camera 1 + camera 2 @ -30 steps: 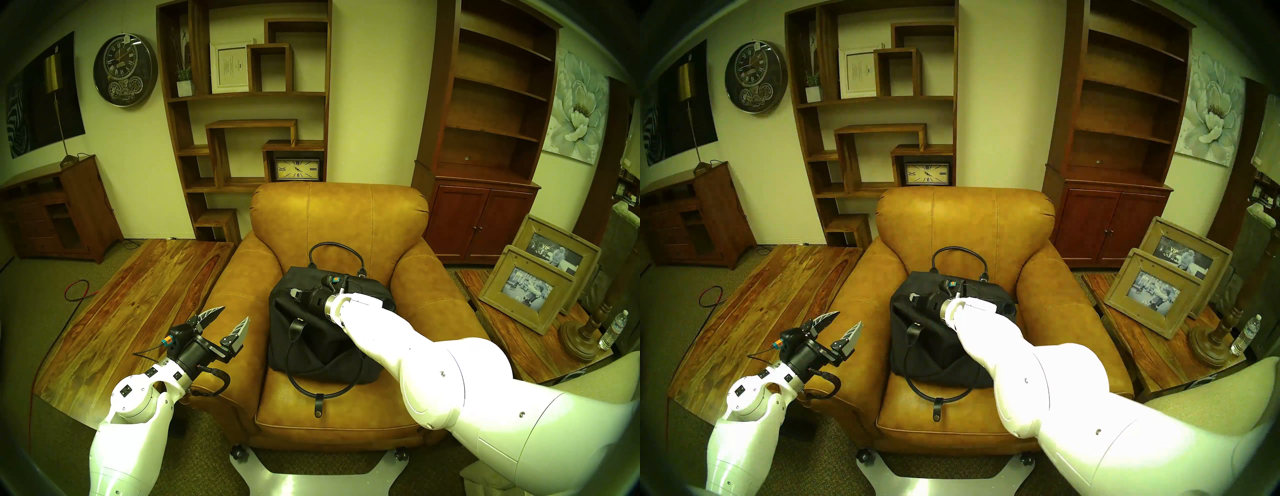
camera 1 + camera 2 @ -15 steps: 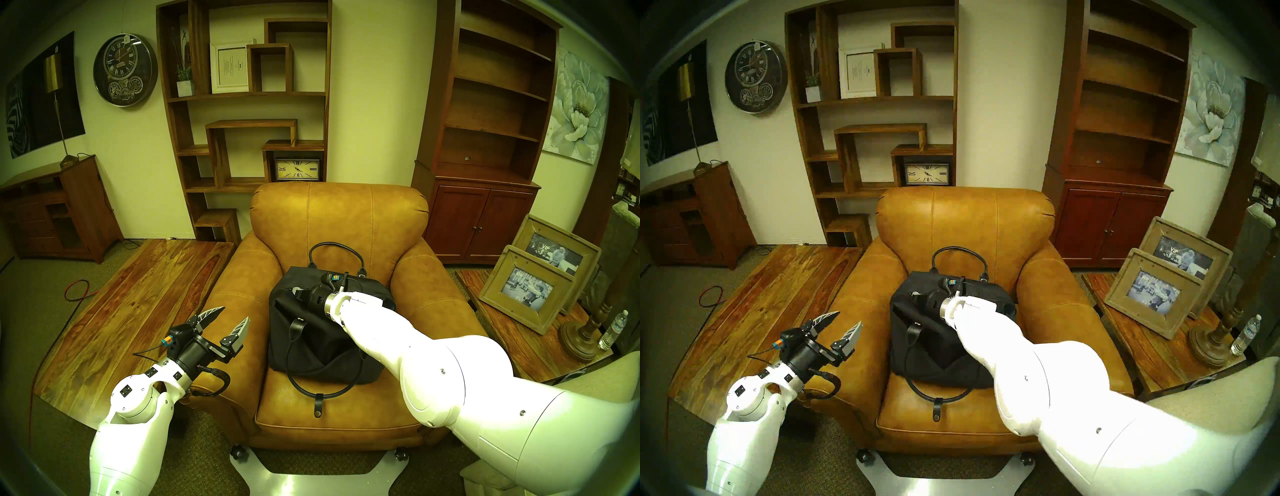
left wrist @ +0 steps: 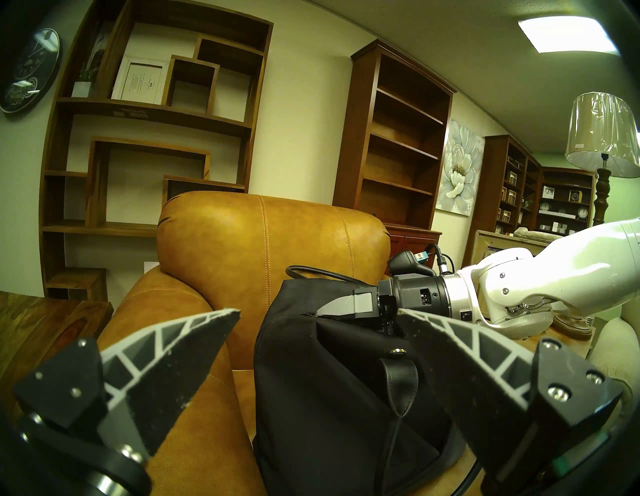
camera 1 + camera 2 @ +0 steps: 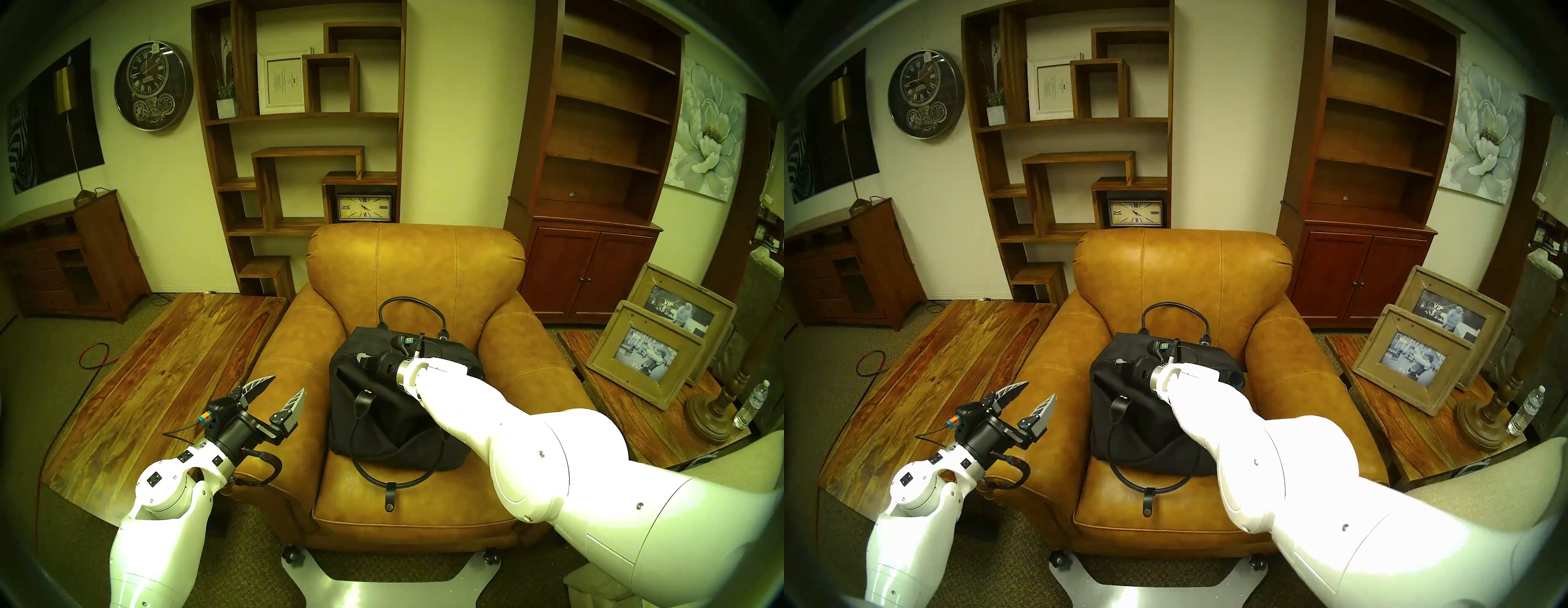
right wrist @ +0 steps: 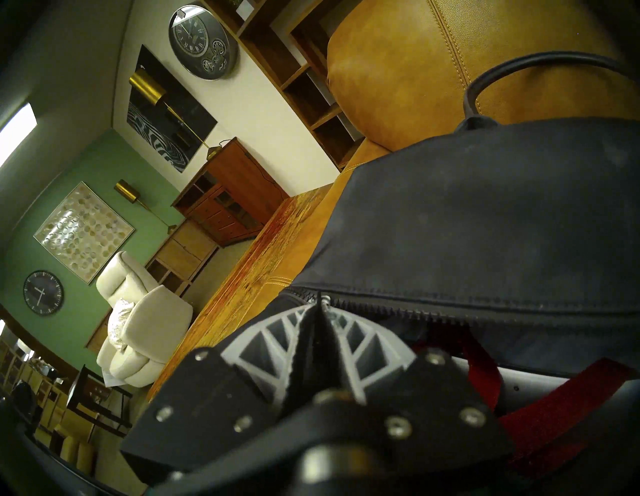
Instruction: Close a bag with a zipper
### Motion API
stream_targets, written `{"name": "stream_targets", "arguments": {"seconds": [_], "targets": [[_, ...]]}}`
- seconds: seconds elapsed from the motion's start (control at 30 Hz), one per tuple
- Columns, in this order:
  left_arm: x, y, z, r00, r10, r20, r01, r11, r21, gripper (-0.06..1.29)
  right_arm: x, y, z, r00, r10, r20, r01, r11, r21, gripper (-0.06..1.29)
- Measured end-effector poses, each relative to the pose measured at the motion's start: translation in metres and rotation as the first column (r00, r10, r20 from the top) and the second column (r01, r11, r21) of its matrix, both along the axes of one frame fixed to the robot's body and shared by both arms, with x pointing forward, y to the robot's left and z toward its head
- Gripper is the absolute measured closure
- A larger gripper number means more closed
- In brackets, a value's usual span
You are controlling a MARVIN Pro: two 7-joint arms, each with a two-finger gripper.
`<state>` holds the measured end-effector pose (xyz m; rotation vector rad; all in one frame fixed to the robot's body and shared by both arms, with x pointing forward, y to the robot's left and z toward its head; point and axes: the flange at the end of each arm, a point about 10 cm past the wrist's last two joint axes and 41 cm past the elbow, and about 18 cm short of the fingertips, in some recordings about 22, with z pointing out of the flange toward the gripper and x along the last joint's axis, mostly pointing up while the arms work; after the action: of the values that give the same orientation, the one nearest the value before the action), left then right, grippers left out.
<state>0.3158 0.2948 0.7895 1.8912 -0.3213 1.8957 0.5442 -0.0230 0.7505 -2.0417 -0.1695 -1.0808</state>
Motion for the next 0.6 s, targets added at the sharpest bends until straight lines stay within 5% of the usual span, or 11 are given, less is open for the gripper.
{"name": "stream_targets", "arguments": {"seconds": [0.6], "targets": [[-0.0001,0.0,-0.0001,1.0,0.001,-0.001,-0.001,1.0,-0.001,-0.03,-0.0021,0.0033,-0.0008,1.0,0.0,0.003,0.0,1.0,0.018,0.87]]}}
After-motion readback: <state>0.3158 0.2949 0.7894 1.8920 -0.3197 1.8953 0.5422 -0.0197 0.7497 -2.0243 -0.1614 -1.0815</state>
